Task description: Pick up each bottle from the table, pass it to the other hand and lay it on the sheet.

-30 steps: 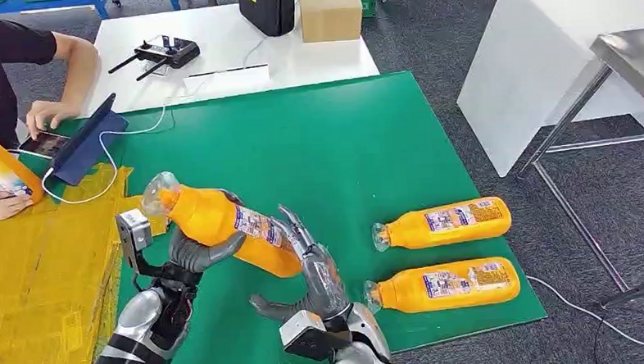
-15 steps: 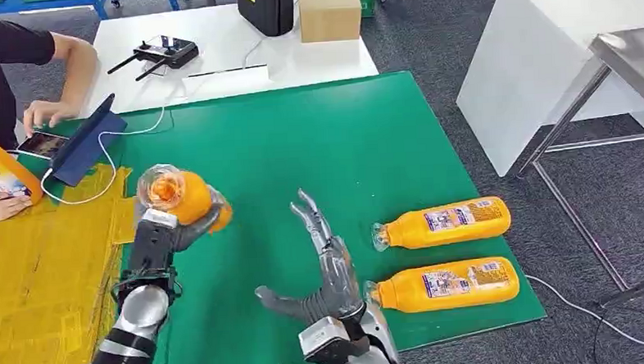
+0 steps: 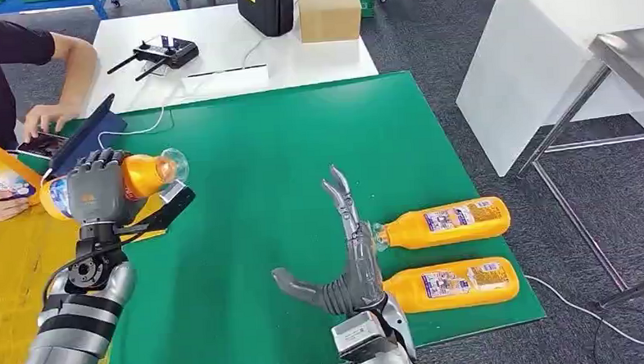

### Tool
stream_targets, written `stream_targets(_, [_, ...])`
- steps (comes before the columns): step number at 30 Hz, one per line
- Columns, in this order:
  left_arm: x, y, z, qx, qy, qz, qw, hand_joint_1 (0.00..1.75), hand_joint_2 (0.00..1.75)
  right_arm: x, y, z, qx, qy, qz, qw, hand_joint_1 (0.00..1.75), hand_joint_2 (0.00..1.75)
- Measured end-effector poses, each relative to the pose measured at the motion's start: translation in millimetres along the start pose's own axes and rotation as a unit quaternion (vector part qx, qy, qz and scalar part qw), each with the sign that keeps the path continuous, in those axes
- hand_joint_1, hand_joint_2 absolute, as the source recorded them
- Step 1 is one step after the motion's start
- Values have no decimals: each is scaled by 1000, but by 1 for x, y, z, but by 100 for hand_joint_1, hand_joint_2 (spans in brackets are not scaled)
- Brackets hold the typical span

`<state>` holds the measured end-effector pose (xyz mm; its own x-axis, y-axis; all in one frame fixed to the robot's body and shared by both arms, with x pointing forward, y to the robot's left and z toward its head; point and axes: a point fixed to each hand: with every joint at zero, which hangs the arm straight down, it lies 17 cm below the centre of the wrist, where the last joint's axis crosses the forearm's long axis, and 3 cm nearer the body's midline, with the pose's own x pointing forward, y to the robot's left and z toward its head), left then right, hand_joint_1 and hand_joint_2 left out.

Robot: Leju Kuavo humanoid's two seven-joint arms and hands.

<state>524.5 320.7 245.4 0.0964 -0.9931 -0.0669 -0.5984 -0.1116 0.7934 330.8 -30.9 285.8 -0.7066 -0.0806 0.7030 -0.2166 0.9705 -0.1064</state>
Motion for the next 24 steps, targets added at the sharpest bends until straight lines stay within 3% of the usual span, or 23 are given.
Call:
stream_targets(15, [-45, -98, 24, -163, 26, -114, 980, 175, 175, -1, 3, -3, 13, 5, -6, 1000, 0, 175])
stream_targets(16, [-48, -103, 26, -171, 29, -119, 978, 98, 175, -1, 3, -3, 14, 6, -5, 1000, 0, 175])
stream_targets(17, [-49, -106, 27, -177, 30, -122, 976, 68, 175, -2, 3, -3, 15, 6, -5, 1000, 0, 175])
stream_targets(18, [-50, -109, 29, -182, 30, -125, 975, 17, 175, -2, 4, -4, 15, 6, -5, 1000, 0, 175])
stream_targets(19, [-53, -111, 31, -186, 35, -128, 974, 0, 175, -2, 4, -4, 16, 7, -5, 1000, 0, 175])
stream_targets(24, [-65, -125, 47, -215, 58, -158, 962, 0, 175, -2, 5, -3, 19, 7, -5, 1000, 0, 175])
